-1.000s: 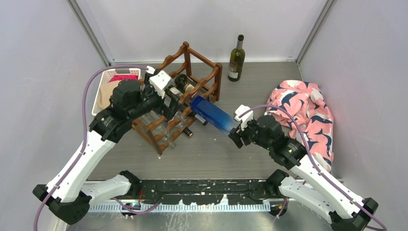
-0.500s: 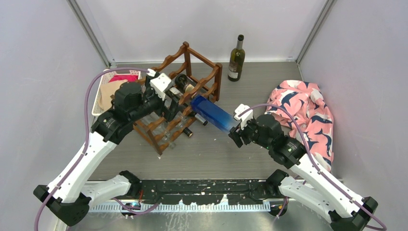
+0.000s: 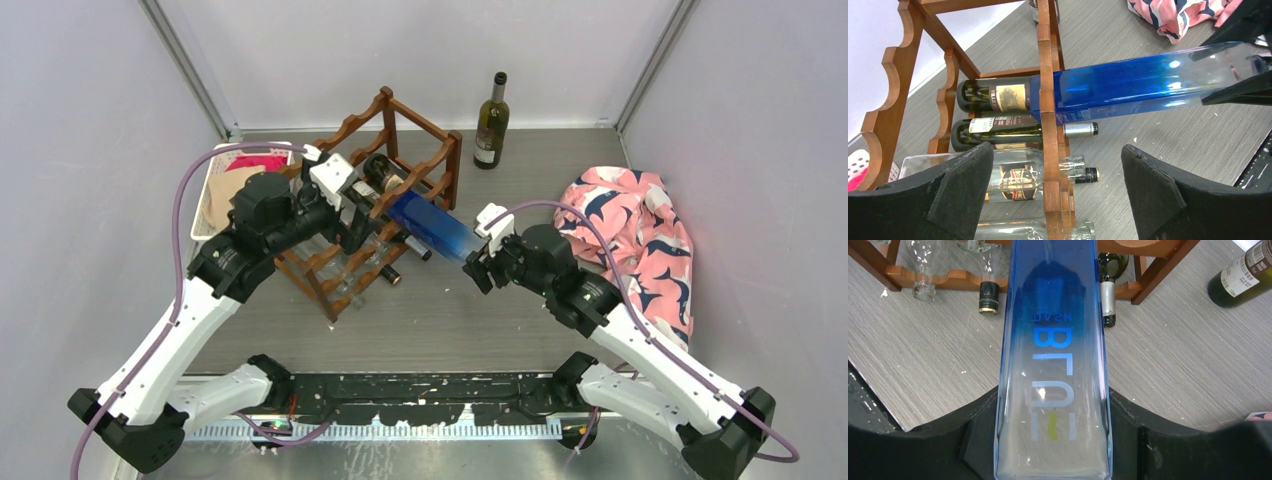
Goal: Put the wine bottle on the wine rack
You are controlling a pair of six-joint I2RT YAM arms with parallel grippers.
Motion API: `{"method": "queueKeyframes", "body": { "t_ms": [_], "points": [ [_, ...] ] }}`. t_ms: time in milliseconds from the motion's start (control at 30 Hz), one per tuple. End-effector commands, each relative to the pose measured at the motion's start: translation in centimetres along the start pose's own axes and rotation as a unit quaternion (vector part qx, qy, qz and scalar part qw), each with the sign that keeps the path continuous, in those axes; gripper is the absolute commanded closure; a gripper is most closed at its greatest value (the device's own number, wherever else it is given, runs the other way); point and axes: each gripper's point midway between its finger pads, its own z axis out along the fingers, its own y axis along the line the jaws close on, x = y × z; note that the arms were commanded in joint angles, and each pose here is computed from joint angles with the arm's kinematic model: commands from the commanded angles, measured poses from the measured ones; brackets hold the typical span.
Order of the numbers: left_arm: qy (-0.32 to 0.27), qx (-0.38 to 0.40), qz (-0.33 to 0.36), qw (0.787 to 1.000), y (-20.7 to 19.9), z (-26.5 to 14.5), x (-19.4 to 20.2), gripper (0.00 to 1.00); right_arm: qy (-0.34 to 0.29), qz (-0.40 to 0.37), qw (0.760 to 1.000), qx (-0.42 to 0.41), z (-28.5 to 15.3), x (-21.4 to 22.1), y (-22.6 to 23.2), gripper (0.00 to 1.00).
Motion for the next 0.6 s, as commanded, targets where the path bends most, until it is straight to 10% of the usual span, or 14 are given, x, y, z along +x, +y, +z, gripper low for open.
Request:
{"method": "queueKeyframes", "body": {
  "t_ms": [0,567],
  "points": [
    [-0.049,0.004,0.003,0.999,-0.1,-0.6,-2.3,0.03,-0.256,-0.012,0.966,0.036,-2.1,-14.1,-1.9,0.99],
    [-0.072,-0.004,-0.002,0.997,0.0,0.0,-1.1,0.0,-0.3,-0.018,0.953,0.027,6.0,-15.7,-2.5,0.99]
  ]
}}
